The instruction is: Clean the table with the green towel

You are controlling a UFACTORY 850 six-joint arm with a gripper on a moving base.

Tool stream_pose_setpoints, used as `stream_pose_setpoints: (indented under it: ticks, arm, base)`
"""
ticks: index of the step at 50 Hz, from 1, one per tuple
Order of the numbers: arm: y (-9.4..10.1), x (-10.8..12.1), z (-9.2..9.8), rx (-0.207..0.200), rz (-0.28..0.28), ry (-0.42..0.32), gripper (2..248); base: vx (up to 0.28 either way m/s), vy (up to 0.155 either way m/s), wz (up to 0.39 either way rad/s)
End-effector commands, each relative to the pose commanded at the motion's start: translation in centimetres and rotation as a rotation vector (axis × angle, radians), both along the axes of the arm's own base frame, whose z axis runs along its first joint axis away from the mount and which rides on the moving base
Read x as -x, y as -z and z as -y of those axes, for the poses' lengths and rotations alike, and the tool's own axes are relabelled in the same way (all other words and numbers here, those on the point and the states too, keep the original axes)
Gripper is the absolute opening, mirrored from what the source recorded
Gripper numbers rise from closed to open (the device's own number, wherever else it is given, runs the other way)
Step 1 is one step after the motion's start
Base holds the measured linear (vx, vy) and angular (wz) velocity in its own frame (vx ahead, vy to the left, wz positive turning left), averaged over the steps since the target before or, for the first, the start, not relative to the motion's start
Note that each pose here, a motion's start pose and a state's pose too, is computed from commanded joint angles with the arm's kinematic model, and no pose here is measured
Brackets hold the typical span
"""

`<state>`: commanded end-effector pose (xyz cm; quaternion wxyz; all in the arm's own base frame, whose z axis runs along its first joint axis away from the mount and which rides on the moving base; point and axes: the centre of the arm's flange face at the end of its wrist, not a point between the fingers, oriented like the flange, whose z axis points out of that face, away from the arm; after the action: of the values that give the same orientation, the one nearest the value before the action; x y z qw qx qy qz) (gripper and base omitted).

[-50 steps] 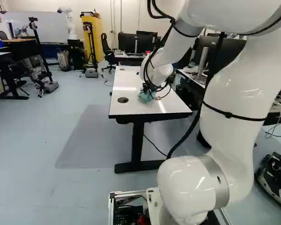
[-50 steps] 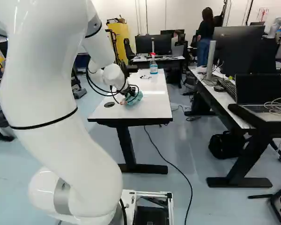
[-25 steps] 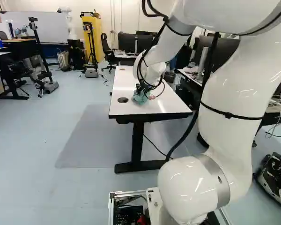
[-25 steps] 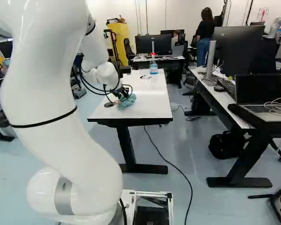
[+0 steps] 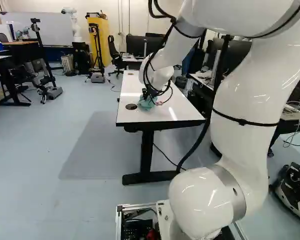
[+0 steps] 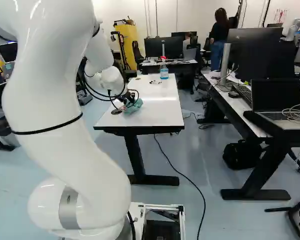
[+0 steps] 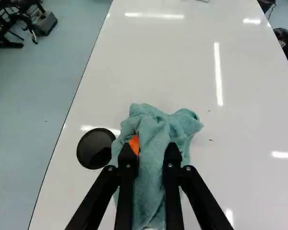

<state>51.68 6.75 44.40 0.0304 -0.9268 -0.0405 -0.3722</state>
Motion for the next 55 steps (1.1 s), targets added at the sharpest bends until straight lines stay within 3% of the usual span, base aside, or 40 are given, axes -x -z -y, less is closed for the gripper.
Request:
stream_pose_setpoints:
  ticks: [17,27,41,55]
  arm:
    - [-0.1,-2.0,-0.2,-0.007,0.072,0.002,63]
    - [0.7,-3.9,0.4,-0.009,0.1,0.018,63]
    - [2.1,-5.0,2.4,-0.007,0.122,0.056,63]
    - [3.4,-5.6,2.4,-0.008,0.141,0.059,63]
  base:
    - [0.0,0.0,0.0]
    - [0.0,0.0,0.0]
    - [0.0,0.0,0.0]
    - [0.0,0.0,0.0]
